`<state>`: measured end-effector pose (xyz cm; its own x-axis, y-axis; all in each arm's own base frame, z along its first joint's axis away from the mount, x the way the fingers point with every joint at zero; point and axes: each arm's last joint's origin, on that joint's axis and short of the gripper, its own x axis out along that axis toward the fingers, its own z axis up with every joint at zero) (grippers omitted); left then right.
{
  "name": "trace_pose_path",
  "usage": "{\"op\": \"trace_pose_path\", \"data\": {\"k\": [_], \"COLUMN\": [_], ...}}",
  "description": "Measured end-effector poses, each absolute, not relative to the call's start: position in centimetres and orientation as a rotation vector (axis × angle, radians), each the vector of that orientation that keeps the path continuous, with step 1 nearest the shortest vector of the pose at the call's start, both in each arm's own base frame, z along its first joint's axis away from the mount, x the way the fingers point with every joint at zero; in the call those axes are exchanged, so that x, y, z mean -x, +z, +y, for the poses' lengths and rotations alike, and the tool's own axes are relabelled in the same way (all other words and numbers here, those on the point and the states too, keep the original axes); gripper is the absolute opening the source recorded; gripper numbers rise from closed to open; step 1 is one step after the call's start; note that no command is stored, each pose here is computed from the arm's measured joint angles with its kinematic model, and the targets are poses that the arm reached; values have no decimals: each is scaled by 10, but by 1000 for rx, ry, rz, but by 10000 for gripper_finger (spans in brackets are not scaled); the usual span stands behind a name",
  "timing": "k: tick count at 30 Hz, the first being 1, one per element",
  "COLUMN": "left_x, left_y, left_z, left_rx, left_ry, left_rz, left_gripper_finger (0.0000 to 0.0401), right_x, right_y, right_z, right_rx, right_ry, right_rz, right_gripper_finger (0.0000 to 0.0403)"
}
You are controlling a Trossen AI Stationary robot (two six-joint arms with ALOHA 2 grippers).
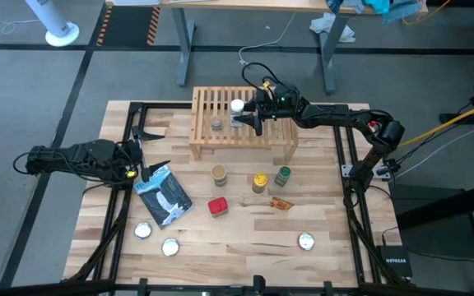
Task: Shelf spices
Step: Remove the white seasoning bottle from the shelf
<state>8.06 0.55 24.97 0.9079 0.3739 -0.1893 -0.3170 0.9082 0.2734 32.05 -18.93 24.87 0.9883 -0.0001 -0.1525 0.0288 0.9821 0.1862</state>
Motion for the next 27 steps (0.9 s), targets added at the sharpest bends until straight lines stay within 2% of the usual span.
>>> {"op": "trace_pose_path", "data": {"k": [8, 16, 27], "left_x": [-81, -81, -81], "left_y": [250, 250, 250], "left_z": [5, 5, 5], "left_rx": [-241, -241, -241], "left_ry": [360, 360, 360], "left_rz": [242, 242, 242], "left_gripper_finger": [400, 400, 400], "right_x": [-316, -319, -319], "right_y": [264, 283, 297], "right_z": [-185, -158, -101], "right_rx": [-162, -138, -112], "right_ry": [-9, 53, -25], "right_rz": [111, 73, 193], "right_gripper_finger": [206, 207, 206]}}
